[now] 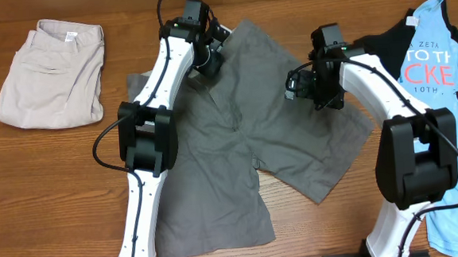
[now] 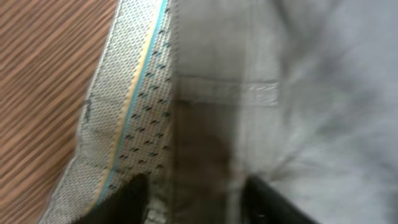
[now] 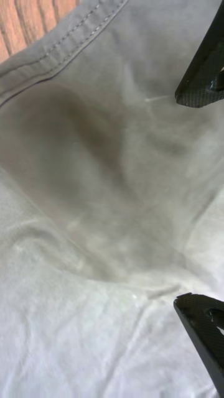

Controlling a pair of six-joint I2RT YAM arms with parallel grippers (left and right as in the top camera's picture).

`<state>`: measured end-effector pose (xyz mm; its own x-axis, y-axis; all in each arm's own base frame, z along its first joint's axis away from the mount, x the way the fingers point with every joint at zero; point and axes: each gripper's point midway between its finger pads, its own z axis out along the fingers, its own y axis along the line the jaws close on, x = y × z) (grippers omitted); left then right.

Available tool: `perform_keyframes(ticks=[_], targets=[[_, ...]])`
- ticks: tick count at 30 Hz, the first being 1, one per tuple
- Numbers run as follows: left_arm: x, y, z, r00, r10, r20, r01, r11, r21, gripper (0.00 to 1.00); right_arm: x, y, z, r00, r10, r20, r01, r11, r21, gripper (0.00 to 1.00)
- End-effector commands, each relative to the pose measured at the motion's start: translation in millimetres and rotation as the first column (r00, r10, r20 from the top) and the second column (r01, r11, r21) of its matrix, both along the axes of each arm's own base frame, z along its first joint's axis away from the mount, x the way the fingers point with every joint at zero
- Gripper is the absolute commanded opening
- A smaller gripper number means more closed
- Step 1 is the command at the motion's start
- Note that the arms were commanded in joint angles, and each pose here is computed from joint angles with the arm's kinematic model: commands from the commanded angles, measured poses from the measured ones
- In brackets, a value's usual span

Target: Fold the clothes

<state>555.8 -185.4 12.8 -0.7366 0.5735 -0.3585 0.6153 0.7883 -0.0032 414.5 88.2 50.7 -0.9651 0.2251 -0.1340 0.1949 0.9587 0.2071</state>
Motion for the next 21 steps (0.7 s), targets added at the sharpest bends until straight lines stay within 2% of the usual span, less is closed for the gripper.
perform_keyframes(ticks=[1, 4, 6, 8, 10, 11, 14, 15, 17, 21], targets=[[-6.7, 15.6, -17.4, 0.999, 0.010, -0.030, -0.006, 0.994, 0.105, 0.65, 8.0, -0.1, 25.2, 0.998, -0.001, 0.058, 0.000, 1.000, 0.017, 1.00], [-22.1, 25.2, -21.8, 0.995, 0.007, -0.098, 0.006, 0.991, 0.132, 0.73, 7.3, -0.2, 25.0, 0.998, -0.001, 0.055, 0.000, 1.000, 0.017, 1.00], [-35.4, 33.6, -24.5, 0.988, 0.003, -0.157, 0.020, 0.989, 0.150, 0.75, 6.9, -0.2, 24.9, 0.999, -0.001, 0.053, 0.000, 1.000, 0.017, 1.00], [-42.1, 36.6, -25.4, 0.983, -0.008, -0.185, 0.037, 0.987, 0.155, 0.74, 7.0, -0.2, 24.9, 0.999, -0.001, 0.054, 0.000, 1.000, 0.017, 1.00], [-44.1, 37.0, -25.6, 0.981, -0.011, -0.193, 0.042, 0.987, 0.155, 0.70, 7.0, -0.2, 24.9, 0.999, -0.001, 0.054, 0.000, 1.000, 0.017, 1.00], [-44.0, 34.9, -25.4, 0.981, -0.015, -0.194, 0.043, 0.989, 0.143, 0.60, 7.0, -0.2, 24.9, 0.999, -0.001, 0.054, 0.000, 1.000, 0.017, 1.00], [-41.7, 29.2, -24.6, 0.982, -0.023, -0.186, 0.044, 0.993, 0.113, 0.20, 7.1, -0.2, 24.9, 0.999, -0.001, 0.054, 0.000, 1.000, 0.017, 1.00], [-40.6, 29.1, -24.5, 0.983, -0.023, -0.181, 0.044, 0.993, 0.113, 0.13, 7.1, -0.2, 24.9, 0.999, -0.001, 0.054, 0.000, 1.000, 0.017, 1.00], [-37.0, 27.4, -23.9, 0.986, -0.017, -0.166, 0.035, 0.994, 0.108, 0.04, 7.0, -0.2, 24.9, 0.999, -0.001, 0.054, 0.000, 1.000, 0.017, 1.00], [-19.5, 37.7, -22.0, 0.986, 0.128, -0.109, -0.114, 0.986, 0.124, 0.04, 7.0, -0.2, 24.9, 0.999, -0.001, 0.054, 0.000, 1.000, 0.017, 1.00]])
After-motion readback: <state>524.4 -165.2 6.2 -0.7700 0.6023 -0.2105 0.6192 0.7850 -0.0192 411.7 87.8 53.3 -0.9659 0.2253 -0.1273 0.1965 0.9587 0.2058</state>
